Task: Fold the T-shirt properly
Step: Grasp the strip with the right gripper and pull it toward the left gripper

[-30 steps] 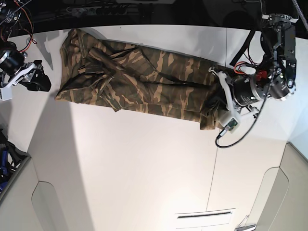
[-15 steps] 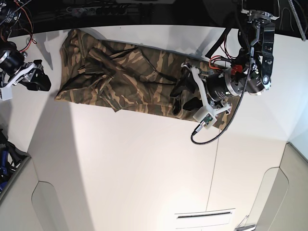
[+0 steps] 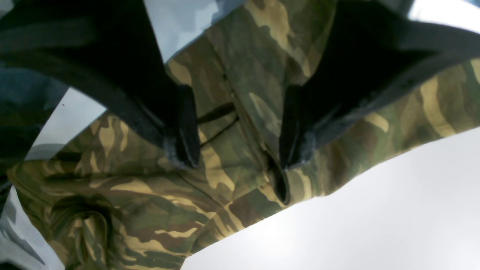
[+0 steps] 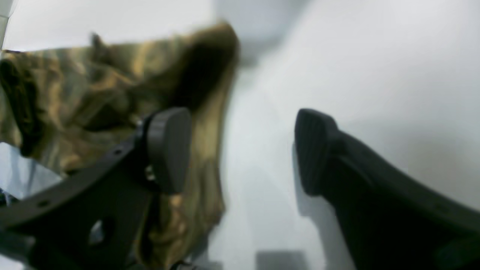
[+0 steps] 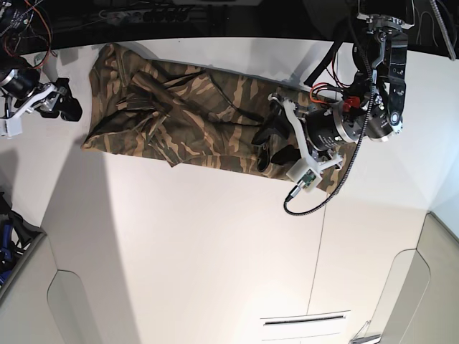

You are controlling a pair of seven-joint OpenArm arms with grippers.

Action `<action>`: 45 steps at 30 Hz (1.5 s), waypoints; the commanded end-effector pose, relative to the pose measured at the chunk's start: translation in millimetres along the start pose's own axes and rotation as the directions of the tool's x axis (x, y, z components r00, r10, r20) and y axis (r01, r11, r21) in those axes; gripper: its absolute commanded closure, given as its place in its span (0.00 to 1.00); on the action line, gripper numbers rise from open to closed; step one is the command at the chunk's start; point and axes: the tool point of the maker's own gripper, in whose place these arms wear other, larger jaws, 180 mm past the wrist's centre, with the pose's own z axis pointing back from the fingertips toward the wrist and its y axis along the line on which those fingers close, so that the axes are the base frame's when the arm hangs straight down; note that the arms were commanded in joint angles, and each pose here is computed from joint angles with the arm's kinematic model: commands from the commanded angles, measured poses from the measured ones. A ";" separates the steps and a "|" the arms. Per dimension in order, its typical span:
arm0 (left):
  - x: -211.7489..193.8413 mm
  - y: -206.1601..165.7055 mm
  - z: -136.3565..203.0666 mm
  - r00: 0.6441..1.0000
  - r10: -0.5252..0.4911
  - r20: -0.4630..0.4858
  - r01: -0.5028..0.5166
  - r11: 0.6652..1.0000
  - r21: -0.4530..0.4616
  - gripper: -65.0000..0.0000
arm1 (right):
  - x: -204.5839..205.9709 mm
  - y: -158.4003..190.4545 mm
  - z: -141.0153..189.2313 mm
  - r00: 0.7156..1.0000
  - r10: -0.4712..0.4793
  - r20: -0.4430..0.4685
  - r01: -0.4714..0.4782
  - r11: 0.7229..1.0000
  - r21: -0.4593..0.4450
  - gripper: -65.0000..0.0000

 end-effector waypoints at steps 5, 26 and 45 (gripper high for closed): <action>15.4 0.5 3.0 0.998 -0.014 0.054 0.014 1.000 -0.002 0.43 | -13.0 -3.6 -5.3 0.995 -0.100 -0.011 0.101 0.992 0.076 0.34; 18.5 2.9 3.3 0.997 0.007 0.071 -0.008 1.000 0.010 0.43 | -50.5 67.6 -37.4 0.978 -0.133 -0.163 0.180 0.928 0.327 0.34; 20.5 3.8 4.0 0.997 0.006 0.078 -0.007 1.000 0.013 0.43 | -48.1 114.6 -65.1 0.980 -0.115 -0.165 0.174 0.894 0.414 0.34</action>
